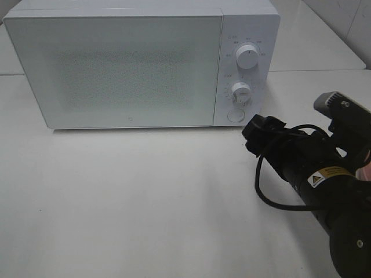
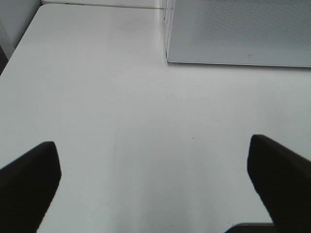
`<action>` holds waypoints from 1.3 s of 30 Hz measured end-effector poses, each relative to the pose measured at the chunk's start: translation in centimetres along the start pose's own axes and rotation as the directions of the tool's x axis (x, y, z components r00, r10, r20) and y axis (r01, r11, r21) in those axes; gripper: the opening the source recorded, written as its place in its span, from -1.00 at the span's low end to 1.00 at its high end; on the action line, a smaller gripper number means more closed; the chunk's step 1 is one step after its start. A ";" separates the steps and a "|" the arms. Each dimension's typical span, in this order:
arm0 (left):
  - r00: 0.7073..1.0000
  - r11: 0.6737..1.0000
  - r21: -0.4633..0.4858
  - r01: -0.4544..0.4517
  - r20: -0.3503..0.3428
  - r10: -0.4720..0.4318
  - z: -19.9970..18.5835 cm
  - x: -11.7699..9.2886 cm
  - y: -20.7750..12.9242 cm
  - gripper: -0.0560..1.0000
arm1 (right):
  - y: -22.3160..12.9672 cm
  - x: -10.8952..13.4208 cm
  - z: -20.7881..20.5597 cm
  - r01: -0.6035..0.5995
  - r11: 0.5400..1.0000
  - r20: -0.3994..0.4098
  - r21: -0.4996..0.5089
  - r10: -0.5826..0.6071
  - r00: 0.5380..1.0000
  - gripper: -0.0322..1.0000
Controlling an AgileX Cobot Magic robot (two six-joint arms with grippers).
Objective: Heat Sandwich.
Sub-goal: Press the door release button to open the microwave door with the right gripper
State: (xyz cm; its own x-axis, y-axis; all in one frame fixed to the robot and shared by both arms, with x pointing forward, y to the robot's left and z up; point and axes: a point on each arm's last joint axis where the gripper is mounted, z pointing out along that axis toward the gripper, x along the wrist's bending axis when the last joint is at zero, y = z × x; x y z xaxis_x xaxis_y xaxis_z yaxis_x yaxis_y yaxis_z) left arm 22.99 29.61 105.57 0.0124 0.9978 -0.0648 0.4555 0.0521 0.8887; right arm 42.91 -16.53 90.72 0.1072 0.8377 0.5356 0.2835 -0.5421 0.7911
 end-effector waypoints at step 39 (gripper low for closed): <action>1.000 1.000 0.000 0.000 0.000 0.000 0.0 0.0 0.0 0.98 | -0.9 -0.1 0.5 -0.798 0.602 0.127 0.034 0.789 0.601 -0.92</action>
State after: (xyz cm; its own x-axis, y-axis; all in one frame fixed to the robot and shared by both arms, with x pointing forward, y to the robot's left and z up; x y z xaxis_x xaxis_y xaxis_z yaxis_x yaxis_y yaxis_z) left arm 22.99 29.61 105.57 0.0124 0.9978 -0.0648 0.4555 0.0521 0.8887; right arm 43.12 -16.11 89.82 0.4094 0.0843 0.9085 0.1176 -0.9923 0.0391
